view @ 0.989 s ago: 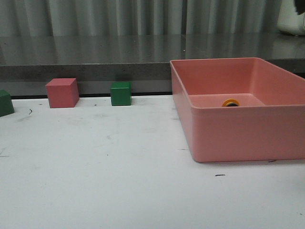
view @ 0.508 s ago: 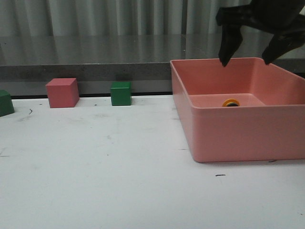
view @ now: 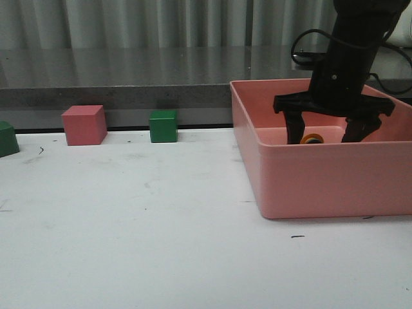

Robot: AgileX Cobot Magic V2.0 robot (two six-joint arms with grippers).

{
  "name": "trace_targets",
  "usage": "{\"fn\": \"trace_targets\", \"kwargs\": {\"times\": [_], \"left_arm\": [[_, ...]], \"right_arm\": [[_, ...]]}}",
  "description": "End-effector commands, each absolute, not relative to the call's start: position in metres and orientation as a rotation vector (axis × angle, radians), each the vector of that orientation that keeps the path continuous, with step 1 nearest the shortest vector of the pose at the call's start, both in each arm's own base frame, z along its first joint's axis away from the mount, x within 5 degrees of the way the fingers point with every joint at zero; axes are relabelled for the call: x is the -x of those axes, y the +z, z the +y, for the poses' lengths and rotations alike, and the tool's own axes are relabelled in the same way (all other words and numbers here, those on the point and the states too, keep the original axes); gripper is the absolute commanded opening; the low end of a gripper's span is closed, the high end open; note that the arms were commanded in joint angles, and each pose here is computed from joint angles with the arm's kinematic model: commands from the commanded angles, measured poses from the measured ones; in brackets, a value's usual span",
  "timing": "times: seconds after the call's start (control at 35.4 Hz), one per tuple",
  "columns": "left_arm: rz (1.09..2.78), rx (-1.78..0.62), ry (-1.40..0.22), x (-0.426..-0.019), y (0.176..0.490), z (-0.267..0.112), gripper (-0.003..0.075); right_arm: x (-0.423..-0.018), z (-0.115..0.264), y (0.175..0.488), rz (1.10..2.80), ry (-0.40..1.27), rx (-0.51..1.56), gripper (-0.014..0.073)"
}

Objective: Place and stand button with both arms
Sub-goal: 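Grasp the yellow-capped button in the bin with the right gripper and lift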

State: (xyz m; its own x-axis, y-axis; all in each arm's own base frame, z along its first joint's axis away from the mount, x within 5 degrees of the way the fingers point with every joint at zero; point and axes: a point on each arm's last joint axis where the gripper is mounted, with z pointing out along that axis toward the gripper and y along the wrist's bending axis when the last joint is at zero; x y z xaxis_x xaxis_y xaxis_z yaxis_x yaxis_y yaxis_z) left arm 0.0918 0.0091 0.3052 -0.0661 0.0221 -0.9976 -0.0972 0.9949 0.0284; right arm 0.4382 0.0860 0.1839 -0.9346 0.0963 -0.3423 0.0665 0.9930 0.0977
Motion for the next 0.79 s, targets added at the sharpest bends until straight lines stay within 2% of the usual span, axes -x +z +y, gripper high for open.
{"fn": "trace_targets", "kwargs": {"times": [0.0, 0.08, 0.14, 0.25, 0.31, 0.54, 0.76], "left_arm": [[1.535, 0.062, 0.078, -0.092, 0.324, 0.008, 0.0545], [1.535, 0.062, 0.078, -0.092, 0.324, 0.008, 0.0545], [1.535, 0.062, 0.078, -0.092, 0.324, 0.008, 0.0545], [1.535, 0.062, 0.078, -0.092, 0.324, 0.008, 0.0545], [1.535, 0.062, 0.078, -0.092, 0.324, 0.008, 0.0545], [1.535, 0.062, 0.078, -0.092, 0.324, 0.008, 0.0545], [1.535, 0.062, 0.078, -0.092, 0.324, 0.008, 0.0545]], "right_arm": [[-0.442, 0.082, 0.212, 2.692, 0.127, -0.112, 0.0642], [-0.443, 0.082, 0.207, 2.708, 0.124, -0.113, 0.0608], [-0.443, 0.082, 0.207, 2.709, 0.127, -0.115, 0.0526], [-0.444, 0.082, 0.208, 2.708, 0.129, -0.116, 0.031], [-0.444, 0.082, 0.211, 2.706, 0.129, -0.116, 0.0247], [-0.437, 0.082, 0.248, 2.65, 0.145, -0.113, 0.0235], [-0.413, 0.094, 0.306, 2.532, 0.193, -0.059, 0.0235]]}}
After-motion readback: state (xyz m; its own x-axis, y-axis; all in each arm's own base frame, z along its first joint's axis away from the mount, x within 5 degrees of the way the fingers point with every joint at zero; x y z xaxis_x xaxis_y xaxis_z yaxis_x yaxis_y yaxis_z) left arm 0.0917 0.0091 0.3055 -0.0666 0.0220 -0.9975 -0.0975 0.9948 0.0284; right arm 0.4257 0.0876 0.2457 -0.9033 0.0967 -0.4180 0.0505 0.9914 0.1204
